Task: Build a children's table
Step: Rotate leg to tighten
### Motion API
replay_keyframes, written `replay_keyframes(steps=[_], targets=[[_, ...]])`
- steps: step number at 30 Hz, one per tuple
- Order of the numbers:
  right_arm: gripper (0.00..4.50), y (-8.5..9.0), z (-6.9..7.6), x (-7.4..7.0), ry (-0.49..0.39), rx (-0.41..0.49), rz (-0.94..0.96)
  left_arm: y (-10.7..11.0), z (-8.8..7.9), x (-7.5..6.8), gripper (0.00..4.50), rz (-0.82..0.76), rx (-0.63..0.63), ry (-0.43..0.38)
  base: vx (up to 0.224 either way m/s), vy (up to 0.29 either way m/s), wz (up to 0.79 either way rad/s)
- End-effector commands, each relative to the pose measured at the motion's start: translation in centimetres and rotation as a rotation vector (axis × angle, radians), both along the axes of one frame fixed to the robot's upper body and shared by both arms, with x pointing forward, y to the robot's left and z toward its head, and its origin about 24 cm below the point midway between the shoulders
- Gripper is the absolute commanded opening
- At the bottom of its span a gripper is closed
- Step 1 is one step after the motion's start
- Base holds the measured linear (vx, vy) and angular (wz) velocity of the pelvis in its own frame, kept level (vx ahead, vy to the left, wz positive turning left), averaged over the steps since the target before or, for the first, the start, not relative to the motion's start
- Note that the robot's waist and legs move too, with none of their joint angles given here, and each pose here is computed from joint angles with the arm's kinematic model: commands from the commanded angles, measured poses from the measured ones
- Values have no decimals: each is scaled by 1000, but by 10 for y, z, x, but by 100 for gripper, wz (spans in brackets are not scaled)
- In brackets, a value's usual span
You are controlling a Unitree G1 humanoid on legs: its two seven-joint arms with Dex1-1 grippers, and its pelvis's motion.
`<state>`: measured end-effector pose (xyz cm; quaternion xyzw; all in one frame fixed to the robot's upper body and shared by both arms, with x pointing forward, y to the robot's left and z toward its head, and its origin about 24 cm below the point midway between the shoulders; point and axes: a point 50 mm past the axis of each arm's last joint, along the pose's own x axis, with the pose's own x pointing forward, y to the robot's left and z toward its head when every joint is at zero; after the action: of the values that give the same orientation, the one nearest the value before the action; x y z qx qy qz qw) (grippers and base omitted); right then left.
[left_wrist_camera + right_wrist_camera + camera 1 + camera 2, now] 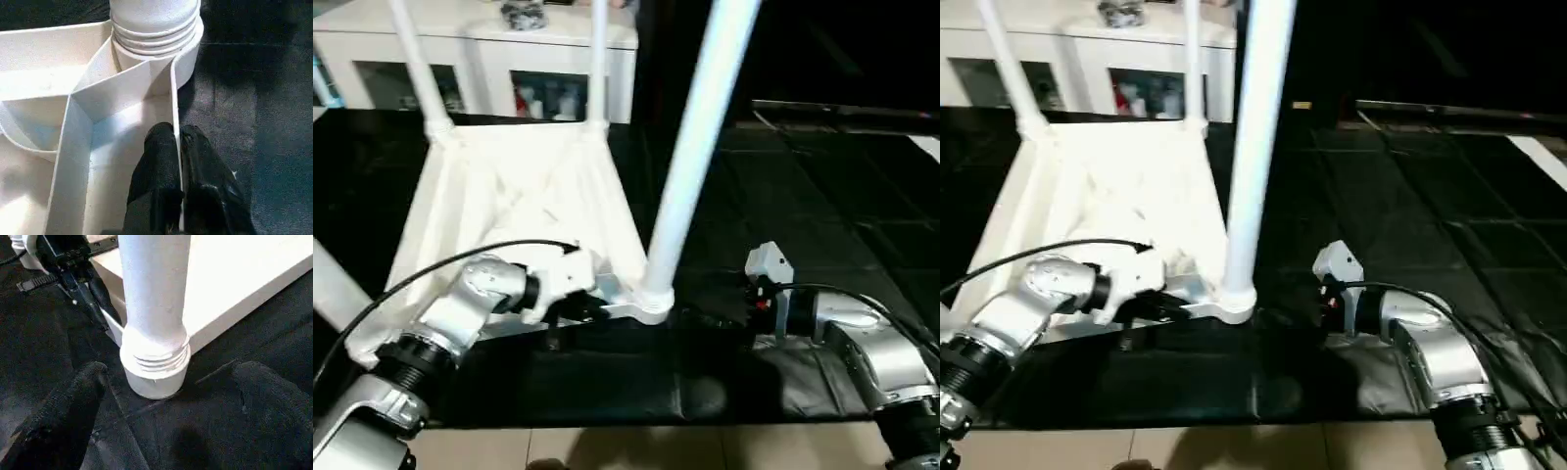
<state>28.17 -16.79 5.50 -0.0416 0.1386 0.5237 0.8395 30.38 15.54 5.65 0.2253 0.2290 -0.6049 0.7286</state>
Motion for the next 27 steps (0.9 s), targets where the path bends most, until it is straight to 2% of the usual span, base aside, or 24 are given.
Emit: replay_keyframes(steps=[1,6,9,18,20,23,24,25,27], targets=[[450,8,7,8,-53,10,6,-9,2,-3,5,-68,-62,25,0,0,0],[450,16,8,15,-64,13,35,-9,0,-5,5,-116,-24,25,0,0,0],[450,21,10,16,-61,21,78,-8,-1,-5,5,-119,10,-3,0,0,0],[450,31,12,18,-35,59,191,-11,1,-5,5,-146,-43,-23,0,0,0],[422,34,13,19,-9,68,251,-14,3,-8,0,-198,-64,-11,0,0,0],[404,37,11,20,30,64,312,-17,4,-10,0,-246,-59,-1,0,0,0],[404,37,10,20,37,62,323,-17,4,-10,0,-254,-53,0,0,0,0],[378,38,8,21,50,58,336,-18,3,-11,0,-262,-45,3,0,0,0],[367,38,8,22,56,56,340,-19,3,-10,0,-266,-42,3,0,0,0]])
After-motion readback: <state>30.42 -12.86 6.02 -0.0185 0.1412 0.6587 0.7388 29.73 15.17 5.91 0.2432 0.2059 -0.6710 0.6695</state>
